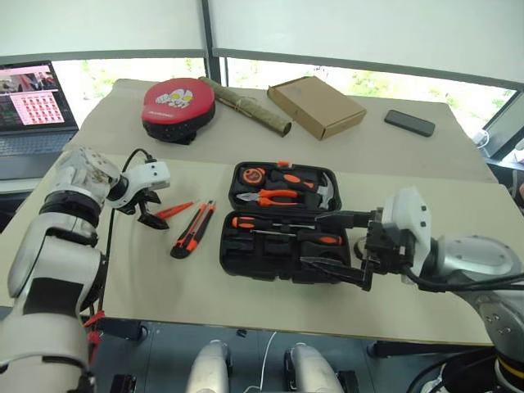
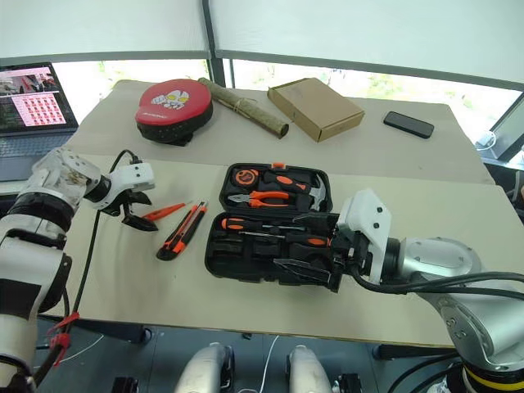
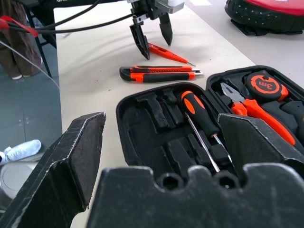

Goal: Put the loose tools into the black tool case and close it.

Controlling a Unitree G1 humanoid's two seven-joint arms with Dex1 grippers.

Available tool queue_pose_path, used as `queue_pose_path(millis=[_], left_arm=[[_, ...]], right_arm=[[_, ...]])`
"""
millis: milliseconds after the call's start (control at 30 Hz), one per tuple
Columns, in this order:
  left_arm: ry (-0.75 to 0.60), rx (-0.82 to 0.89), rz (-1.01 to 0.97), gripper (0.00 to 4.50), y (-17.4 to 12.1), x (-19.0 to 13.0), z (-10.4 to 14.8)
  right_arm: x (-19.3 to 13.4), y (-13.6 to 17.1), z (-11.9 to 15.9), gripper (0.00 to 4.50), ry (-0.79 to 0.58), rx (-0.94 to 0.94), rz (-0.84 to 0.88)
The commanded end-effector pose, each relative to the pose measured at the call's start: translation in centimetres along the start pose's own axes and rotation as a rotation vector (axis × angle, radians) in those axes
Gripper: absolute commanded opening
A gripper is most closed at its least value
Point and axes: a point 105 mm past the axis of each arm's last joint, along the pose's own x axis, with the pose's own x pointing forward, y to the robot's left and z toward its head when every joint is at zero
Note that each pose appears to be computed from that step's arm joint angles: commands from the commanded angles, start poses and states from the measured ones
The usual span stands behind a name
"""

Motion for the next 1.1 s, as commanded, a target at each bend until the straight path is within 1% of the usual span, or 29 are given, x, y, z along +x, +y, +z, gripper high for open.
queue_pose_path(millis=[33, 133, 333, 367, 433, 467, 600, 733, 800, 833, 900, 1033, 1100], left_arm=[[0.025, 0.02, -0.016, 3.82, -0.2, 0.7, 0.1], [0.038, 0.031, -0.039, 2.74, -0.5, 0.9, 0.1], [0.022, 0.033, 0.003, 0.49, 0.0, 0.5, -0.3], [0.019, 0.032, 0.011, 0.4, 0.1, 0.3, -0.4], [-0.002, 0.03, 0.048, 0.4, 0.7, -0.7, -0.7], [-0.032, 0.036, 0.069, 0.4, 1.0, -1.5, -0.4], [-0.19, 0.188, 0.075, 0.4, 1.1, -4.6, 2.5], [-0.339, 0.344, 0.016, 0.4, -0.7, -5.6, 6.8], [-0.412, 0.463, -0.057, 0.4, -3.2, -4.7, 10.3], [-0.431, 0.512, -0.096, 0.4, -4.5, -4.2, 11.4], [-0.411, 0.547, -0.165, 0.4, -6.4, -3.2, 12.3], [-0.275, 0.546, -0.237, 0.4, -8.7, -1.1, 12.3], [-0.254, 0.538, -0.255, 0.4, -9.6, -0.4, 12.7]], right_arm=[[-0.6, 0.3, 1.0, 4.5, -0.012, -0.035, -0.022], [-0.8, 0.5, 1.0, 4.5, -0.007, -0.032, -0.025], [-1.2, 0.4, 1.2, 4.5, -0.01, -0.011, -0.034], [-1.3, 0.3, 1.2, 4.5, -0.014, 0.0, -0.039], [-1.6, -0.1, 0.9, 4.5, -0.004, 0.014, -0.055], [-1.9, -0.2, 0.7, 4.5, 0.006, 0.023, -0.065], [-2.8, -0.2, -0.6, 4.5, 0.051, 0.068, -0.087], [-3.5, 0.0, -1.4, 4.5, 0.078, 0.103, -0.095], [-3.5, 0.0, -1.9, 4.5, 0.088, 0.118, -0.105], [-3.5, -0.1, -2.1, 4.5, 0.089, 0.121, -0.11], [-3.3, -0.1, -2.2, 4.5, 0.087, 0.125, -0.114], [-3.2, -0.1, -2.3, 4.5, 0.08, 0.132, -0.125], [-3.2, 0.1, -2.4, 4.5, 0.074, 0.135, -0.131]])
